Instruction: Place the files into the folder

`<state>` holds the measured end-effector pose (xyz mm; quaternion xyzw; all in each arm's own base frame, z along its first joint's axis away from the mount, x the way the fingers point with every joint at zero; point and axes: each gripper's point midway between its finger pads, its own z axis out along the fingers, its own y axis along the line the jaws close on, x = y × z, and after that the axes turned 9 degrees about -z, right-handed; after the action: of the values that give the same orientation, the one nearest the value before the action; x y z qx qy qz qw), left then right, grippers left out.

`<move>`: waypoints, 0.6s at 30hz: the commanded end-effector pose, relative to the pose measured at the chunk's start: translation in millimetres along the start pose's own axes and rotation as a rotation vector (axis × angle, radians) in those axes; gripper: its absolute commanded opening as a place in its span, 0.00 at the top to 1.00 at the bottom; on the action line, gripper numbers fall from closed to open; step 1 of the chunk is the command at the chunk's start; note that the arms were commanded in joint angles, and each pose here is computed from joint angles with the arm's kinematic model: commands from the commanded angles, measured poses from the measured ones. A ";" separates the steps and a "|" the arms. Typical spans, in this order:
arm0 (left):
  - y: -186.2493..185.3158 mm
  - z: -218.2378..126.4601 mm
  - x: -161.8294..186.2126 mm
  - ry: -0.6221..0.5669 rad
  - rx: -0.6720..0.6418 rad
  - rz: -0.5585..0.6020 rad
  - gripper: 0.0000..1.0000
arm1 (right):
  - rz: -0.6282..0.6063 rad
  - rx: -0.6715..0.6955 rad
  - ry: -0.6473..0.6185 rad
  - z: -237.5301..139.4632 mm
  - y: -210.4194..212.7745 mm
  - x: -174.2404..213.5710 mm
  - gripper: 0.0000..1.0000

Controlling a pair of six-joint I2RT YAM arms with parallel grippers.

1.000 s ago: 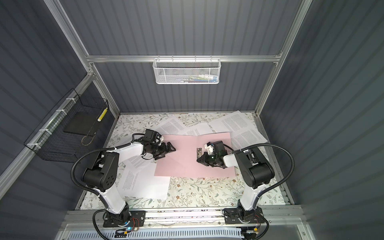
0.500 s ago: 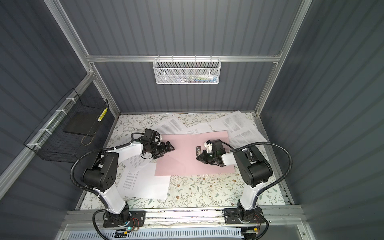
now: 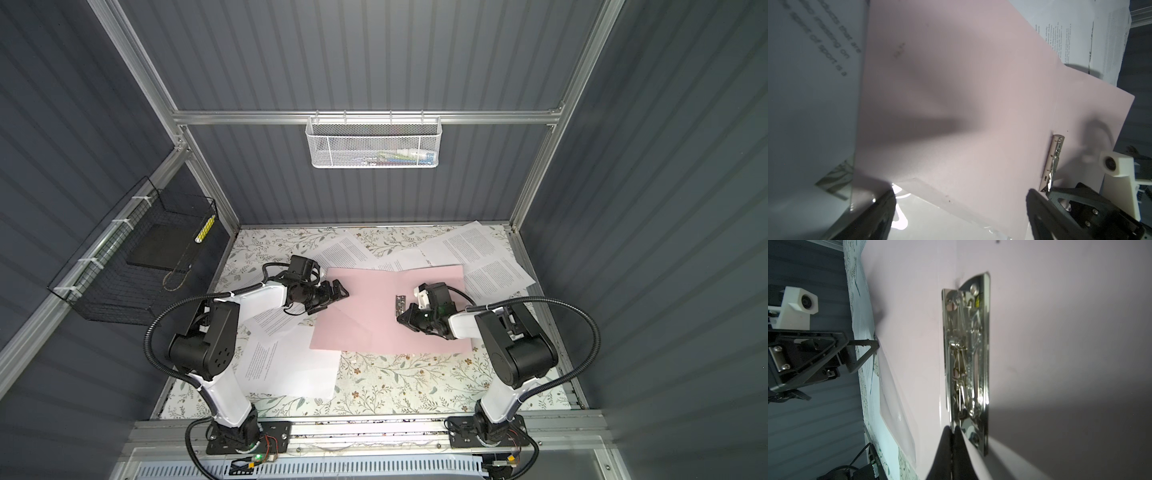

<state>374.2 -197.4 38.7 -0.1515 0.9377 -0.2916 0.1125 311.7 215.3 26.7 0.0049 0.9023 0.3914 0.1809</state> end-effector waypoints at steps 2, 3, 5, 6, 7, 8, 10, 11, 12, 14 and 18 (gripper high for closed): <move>115.0 20.6 61.5 0.186 -0.359 -0.149 0.01 | 0.086 0.017 0.062 -8.2 -11.2 15.0 1.00; 115.7 21.3 62.3 0.190 -0.360 -0.151 0.01 | 0.090 0.019 0.058 -8.6 -11.5 14.0 1.00; 114.5 21.9 63.1 0.192 -0.350 -0.151 0.02 | 0.093 -0.019 0.063 -7.2 -5.9 14.2 1.00; 114.7 22.0 64.0 0.193 -0.346 -0.150 0.02 | 0.091 -0.066 0.064 -6.4 1.7 13.1 1.00; 114.6 22.3 64.5 0.193 -0.343 -0.150 0.02 | 0.090 -0.106 0.067 -5.7 8.2 12.6 0.98; 115.2 22.5 65.4 0.196 -0.344 -0.150 0.02 | 0.091 -0.121 0.064 -5.6 11.4 12.1 0.85; 114.5 23.1 66.4 0.203 -0.338 -0.149 0.02 | 0.074 -0.152 0.045 -8.5 19.0 8.3 0.70; 114.0 22.9 66.4 0.203 -0.336 -0.150 0.02 | 0.067 -0.164 0.043 -10.1 22.1 7.8 0.65; 113.6 22.8 65.9 0.201 -0.335 -0.148 0.02 | 0.054 -0.178 0.038 -12.4 26.7 6.2 0.61; 112.5 22.3 65.2 0.198 -0.331 -0.147 0.02 | 0.031 -0.183 0.029 -16.7 31.9 5.4 0.56; 110.8 22.2 65.0 0.197 -0.323 -0.148 0.02 | 0.009 -0.116 0.036 -20.7 25.0 8.7 0.70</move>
<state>378.3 -194.2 36.4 -0.1542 0.9345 -0.2975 0.1202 299.6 223.7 59.3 -0.0053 0.8702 0.4621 0.1706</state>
